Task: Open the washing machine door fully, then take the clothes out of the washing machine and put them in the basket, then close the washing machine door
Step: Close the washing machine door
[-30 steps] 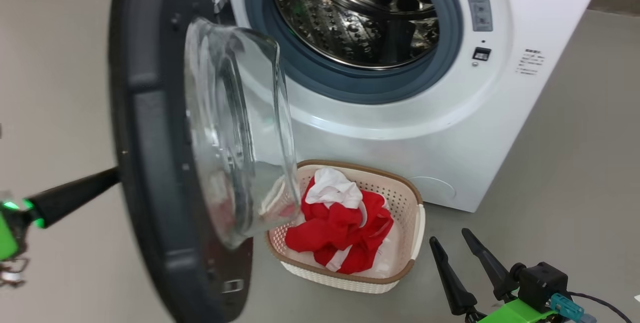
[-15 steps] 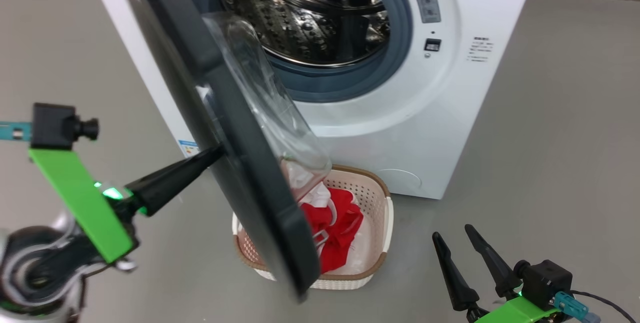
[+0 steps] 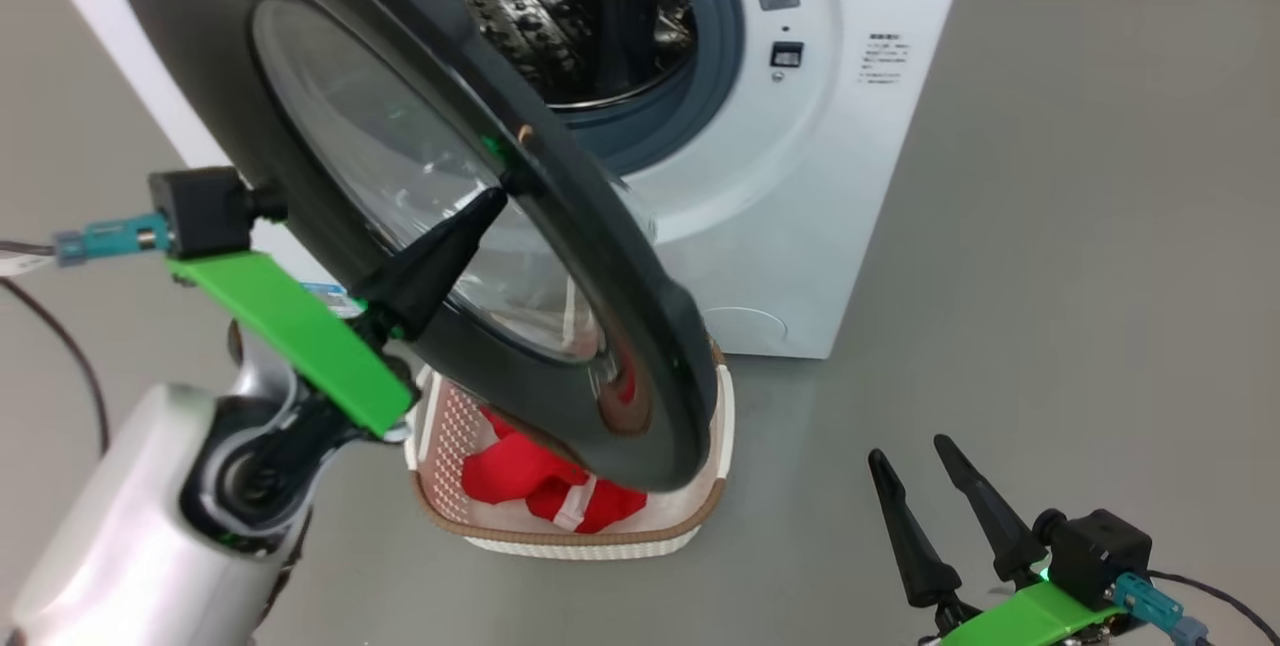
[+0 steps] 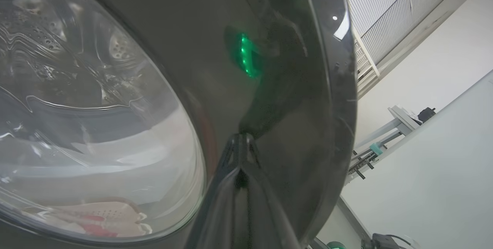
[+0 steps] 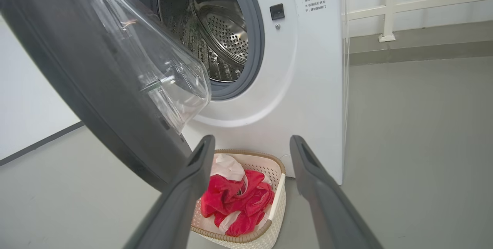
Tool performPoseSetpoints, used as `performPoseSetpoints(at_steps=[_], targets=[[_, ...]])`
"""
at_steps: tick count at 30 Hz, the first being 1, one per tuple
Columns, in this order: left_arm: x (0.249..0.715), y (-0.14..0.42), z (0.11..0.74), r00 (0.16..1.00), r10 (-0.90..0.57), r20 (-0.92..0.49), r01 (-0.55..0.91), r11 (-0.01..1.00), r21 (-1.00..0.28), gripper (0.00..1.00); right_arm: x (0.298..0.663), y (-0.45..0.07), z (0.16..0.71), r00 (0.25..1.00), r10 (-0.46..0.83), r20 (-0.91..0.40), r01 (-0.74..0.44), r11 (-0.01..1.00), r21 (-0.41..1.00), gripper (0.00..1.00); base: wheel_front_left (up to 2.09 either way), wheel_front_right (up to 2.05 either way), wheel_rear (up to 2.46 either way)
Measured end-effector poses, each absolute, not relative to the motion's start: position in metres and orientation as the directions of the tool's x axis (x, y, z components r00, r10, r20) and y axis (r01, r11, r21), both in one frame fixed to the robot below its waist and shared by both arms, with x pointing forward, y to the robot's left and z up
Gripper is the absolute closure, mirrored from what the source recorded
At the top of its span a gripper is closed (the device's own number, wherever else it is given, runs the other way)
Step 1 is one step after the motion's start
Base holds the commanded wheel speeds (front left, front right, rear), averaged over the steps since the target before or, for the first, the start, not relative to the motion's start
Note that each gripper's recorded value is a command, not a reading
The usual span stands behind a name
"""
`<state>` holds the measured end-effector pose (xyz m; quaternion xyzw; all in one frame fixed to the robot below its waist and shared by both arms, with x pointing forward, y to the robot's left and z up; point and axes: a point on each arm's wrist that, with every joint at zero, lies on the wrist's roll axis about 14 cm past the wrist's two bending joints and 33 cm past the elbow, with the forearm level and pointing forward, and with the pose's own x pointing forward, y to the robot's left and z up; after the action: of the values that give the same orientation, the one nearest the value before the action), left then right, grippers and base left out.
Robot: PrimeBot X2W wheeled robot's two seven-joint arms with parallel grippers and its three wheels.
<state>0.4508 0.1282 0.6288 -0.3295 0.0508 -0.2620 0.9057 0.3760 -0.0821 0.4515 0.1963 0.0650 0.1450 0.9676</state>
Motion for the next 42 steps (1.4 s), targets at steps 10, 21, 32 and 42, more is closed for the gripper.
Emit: performPoseSetpoints(at_steps=[10,21,32,42], targets=[[0.491,0.105,0.614,0.881,-0.459,0.117,0.433,0.683,-0.588,1.00,0.378,-0.101,0.448,0.965,0.249,-0.078,-0.199,0.896,0.398,0.00,0.00,0.00,0.00],[0.533,0.080,0.622,0.878,-0.436,0.197,0.465,0.684,-0.562,1.00,0.381,-0.125,0.448,0.981,0.174,-0.082,-0.128,0.911,0.392,0.00,0.00,0.00,0.00],[0.567,0.067,0.617,0.881,-0.430,0.198,0.465,0.705,-0.536,1.00,0.383,-0.143,0.446,0.989,0.119,-0.087,-0.076,0.919,0.386,0.00,0.00,0.00,0.00],[0.596,0.067,0.606,0.899,-0.404,0.170,0.429,0.735,-0.525,1.00,0.383,-0.156,0.442,0.992,0.075,-0.101,-0.029,0.918,0.395,0.00,0.00,0.00,0.00]])
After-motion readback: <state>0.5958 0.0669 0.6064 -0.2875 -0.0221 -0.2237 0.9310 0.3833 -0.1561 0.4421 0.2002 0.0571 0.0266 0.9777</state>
